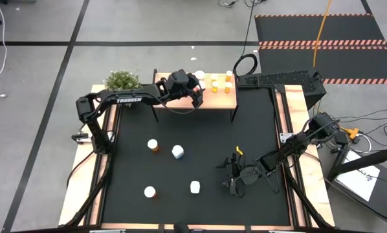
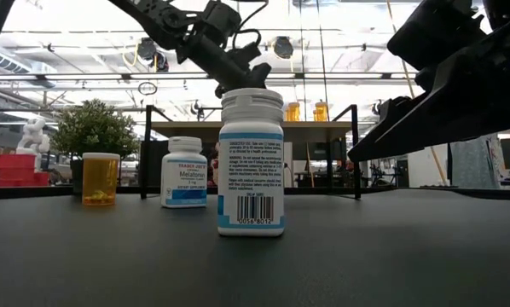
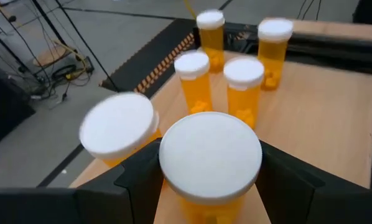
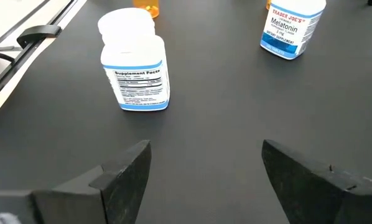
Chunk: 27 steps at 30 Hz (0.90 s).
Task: Pick and place medicine bottles onto shelf by color
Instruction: Put the large orange pill bottle on the shelf aligned with the other large orange pill bottle
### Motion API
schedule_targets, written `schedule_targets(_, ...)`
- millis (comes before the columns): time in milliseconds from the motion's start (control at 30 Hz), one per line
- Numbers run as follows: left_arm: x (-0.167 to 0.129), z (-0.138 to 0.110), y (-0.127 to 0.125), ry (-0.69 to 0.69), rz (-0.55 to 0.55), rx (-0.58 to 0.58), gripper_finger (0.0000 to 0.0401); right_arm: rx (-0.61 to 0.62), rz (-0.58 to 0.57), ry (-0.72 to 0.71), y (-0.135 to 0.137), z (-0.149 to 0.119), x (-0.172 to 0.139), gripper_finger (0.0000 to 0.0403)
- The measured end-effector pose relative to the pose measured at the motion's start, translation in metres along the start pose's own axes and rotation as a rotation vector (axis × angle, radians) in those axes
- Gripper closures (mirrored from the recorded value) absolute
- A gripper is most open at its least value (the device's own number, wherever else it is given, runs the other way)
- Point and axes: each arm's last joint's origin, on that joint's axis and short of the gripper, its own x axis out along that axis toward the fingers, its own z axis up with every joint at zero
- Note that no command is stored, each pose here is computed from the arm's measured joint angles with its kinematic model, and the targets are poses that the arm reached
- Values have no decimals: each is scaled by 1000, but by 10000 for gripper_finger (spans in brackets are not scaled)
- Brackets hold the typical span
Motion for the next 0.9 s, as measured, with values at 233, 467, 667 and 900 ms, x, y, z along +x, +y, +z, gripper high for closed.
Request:
schedule_targets(233, 0, -1, 0, 6, -3, -7, 176, 0, 0, 0, 0, 0, 0, 103)
schedule_targets(467, 0, -2, -1, 15, -30, -8, 176, 0, 0, 0, 0, 0, 0, 103)
schedule_targets(667, 0, -2, -2, 16, -40, -7, 176, 0, 0, 0, 0, 0, 0, 103)
schedule_targets(900, 0, -2, -4, 15, -48, 17, 174, 0, 0, 0, 0, 0, 0, 103)
